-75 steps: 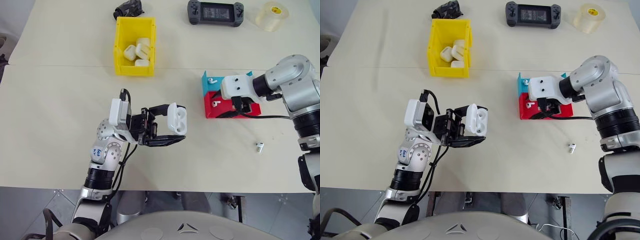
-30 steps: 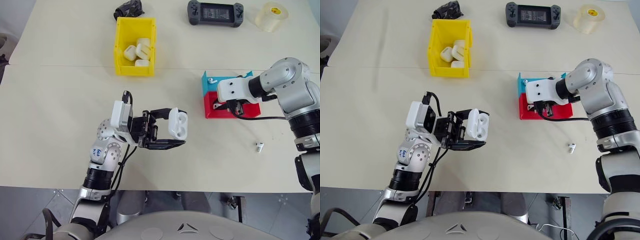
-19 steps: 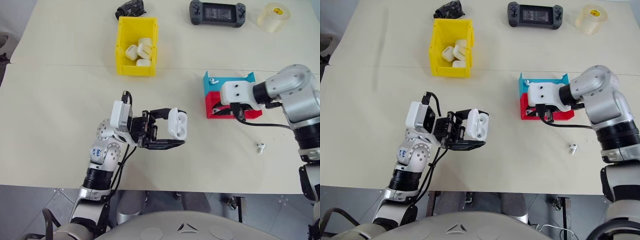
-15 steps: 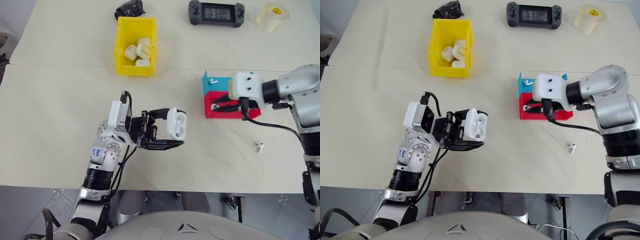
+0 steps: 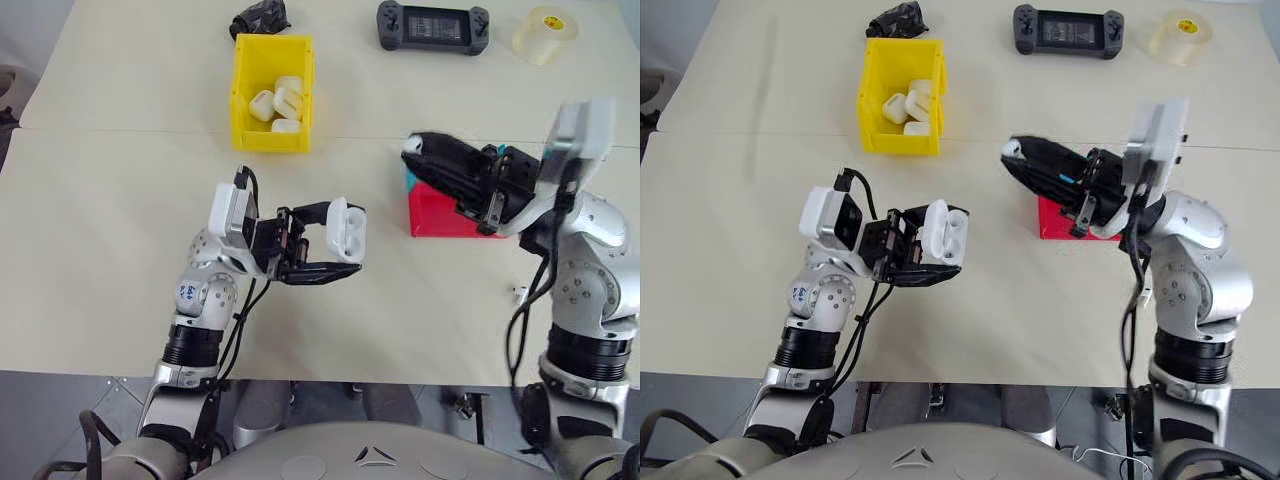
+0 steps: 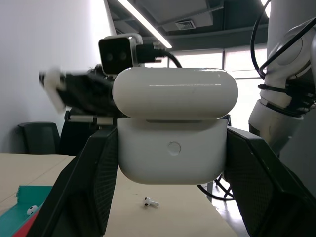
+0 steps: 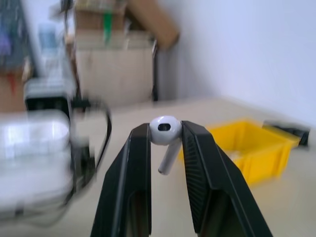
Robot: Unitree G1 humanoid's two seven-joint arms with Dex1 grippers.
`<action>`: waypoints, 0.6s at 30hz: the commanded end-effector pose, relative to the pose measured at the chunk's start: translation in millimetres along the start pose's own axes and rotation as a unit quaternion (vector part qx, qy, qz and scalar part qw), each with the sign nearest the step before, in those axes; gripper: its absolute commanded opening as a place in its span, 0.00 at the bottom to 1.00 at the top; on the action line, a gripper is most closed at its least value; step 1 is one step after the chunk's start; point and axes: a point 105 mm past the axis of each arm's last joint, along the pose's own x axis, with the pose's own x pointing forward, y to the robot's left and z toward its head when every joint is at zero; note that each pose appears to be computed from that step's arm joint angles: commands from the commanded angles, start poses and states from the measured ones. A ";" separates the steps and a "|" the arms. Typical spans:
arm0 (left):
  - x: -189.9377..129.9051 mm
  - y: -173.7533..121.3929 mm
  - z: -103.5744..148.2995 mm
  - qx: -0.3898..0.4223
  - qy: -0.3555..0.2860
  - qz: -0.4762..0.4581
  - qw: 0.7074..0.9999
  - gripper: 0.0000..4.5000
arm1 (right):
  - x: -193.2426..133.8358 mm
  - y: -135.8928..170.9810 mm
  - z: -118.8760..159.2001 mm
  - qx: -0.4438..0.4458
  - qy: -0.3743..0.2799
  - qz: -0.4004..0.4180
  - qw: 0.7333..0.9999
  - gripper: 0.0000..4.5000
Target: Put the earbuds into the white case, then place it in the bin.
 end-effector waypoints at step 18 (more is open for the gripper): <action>12.6 3.3 15.7 -0.002 -0.041 -0.011 0.999 0.62 | 11.2 62.7 -7.4 0.078 -0.064 0.022 0.995 0.11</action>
